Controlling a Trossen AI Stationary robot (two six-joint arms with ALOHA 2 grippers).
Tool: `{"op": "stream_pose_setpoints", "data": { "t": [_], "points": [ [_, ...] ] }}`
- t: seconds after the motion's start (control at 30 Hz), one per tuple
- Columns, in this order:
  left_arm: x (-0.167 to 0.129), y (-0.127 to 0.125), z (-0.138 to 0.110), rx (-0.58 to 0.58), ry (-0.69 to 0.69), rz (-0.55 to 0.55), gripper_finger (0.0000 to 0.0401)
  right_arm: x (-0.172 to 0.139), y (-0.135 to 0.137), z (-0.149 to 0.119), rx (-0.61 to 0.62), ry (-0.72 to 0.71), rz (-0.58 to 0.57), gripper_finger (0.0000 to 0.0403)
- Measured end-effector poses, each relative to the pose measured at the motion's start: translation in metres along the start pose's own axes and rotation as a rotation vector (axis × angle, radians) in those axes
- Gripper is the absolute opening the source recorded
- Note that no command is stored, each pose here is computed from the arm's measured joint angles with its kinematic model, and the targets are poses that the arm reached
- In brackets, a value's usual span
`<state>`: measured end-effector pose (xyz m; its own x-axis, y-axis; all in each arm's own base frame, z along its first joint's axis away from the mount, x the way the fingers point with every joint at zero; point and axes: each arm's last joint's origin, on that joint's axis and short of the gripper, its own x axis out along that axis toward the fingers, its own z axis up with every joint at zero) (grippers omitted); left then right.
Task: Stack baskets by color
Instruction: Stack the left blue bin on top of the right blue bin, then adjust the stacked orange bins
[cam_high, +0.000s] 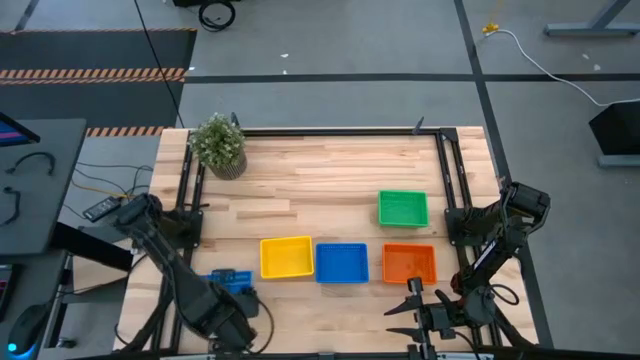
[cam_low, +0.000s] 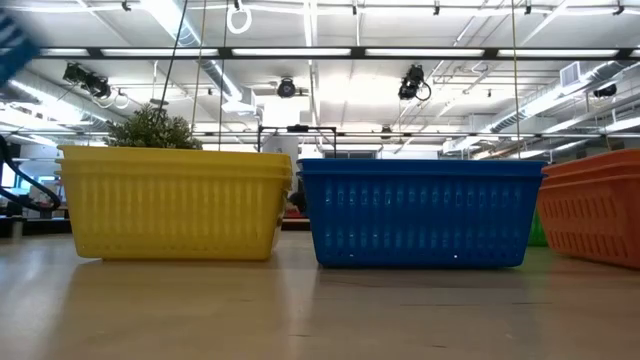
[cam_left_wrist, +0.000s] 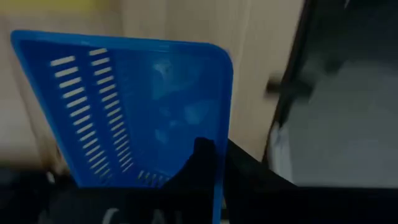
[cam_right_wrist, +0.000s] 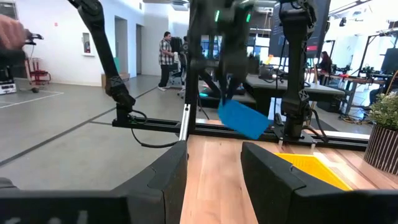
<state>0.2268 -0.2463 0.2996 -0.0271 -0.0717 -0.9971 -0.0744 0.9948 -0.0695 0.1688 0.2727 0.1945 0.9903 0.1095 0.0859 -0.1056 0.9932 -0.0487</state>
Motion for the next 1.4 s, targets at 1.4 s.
{"op": "stream_pose_setpoints", "data": {
  "t": [1.4],
  "points": [
    [0.042, 0.074, 0.216, 0.094, -0.594, 0.085, 0.0073, -0.051, 0.019, 0.017, 0.053, 0.031, -0.119, 0.0155]
  ]
}}
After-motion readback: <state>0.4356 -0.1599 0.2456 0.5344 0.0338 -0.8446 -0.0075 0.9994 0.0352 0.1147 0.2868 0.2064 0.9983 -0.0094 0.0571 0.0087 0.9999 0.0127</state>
